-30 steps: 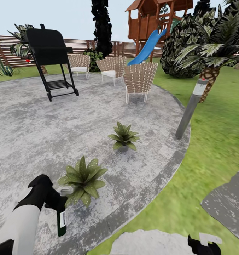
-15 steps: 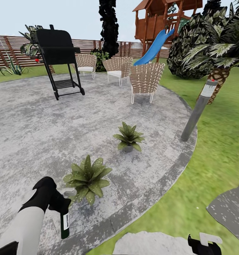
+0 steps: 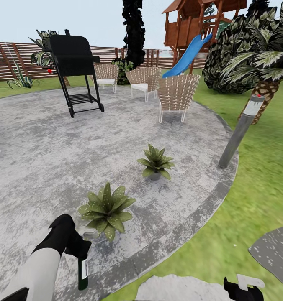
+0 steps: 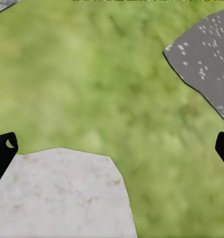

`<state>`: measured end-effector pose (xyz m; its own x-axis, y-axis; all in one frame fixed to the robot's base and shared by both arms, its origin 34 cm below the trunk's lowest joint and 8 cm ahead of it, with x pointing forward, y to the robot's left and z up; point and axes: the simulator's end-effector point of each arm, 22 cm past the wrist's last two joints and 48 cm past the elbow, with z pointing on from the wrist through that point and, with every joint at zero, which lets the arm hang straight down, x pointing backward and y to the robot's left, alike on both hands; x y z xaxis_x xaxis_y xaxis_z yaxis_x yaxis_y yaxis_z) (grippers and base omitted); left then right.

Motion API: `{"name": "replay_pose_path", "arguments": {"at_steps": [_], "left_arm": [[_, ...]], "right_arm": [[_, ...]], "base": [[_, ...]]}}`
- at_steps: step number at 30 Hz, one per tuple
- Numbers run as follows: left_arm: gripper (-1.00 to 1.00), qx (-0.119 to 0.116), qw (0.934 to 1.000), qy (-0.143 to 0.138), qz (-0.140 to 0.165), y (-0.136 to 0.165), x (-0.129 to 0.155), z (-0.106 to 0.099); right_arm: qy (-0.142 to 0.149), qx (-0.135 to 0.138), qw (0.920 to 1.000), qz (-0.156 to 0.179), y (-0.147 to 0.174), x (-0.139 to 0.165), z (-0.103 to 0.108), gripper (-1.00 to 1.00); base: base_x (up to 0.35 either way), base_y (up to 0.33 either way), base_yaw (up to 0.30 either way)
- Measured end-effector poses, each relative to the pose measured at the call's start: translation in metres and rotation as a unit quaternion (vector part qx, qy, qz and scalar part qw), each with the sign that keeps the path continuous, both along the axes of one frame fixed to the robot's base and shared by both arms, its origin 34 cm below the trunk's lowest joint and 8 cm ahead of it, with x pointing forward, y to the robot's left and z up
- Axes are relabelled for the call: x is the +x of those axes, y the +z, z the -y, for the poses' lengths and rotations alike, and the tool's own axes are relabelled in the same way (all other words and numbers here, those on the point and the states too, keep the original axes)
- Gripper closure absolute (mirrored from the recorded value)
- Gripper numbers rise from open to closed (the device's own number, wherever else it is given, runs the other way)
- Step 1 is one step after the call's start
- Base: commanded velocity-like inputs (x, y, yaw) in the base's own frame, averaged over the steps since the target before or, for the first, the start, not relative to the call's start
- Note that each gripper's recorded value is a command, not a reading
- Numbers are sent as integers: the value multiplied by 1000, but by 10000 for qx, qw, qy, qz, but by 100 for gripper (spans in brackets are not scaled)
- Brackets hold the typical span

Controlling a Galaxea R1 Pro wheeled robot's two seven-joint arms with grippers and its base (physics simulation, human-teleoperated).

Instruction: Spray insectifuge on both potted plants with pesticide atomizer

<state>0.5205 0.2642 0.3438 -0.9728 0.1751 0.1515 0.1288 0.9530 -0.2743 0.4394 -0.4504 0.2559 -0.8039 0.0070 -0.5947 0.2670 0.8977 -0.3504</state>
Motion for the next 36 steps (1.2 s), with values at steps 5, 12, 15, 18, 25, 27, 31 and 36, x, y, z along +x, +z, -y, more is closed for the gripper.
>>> {"name": "replay_pose_path", "arguments": {"at_steps": [5,12,15,18,25,27,31,36], "left_arm": [[100,-147,9998,94,52,1,2,6],[100,-234,9996,122,92,2,5,11],[100,-234,9996,135,126,3,7,10],[100,-232,9995,145,136,3,7,9],[100,-291,9994,137,144,5,8,10],[100,-374,9991,144,128,7,8,11],[100,-640,9975,285,58,29,15,-25],[100,-187,9996,-2,-222,62,27,-85]], "right_arm": [[-2,5,10000,1,0,0,-1,-100],[4,19,10000,-1,-1,0,-3,-100],[1,19,10000,1,-1,0,-3,-100],[-1,18,10000,3,-1,0,-3,-100],[-2,22,10000,-4,-1,0,-3,-100],[3,23,10000,-7,-1,0,-3,-100],[6,24,10000,-6,-1,0,-3,-100],[6,31,10000,-13,-2,0,-4,-100]], "base": [[117,-212,0],[-43,-288,187],[-19,-295,275],[39,-302,253],[59,-131,43],[4,-6,2],[0,0,0],[0,0,0]]}}
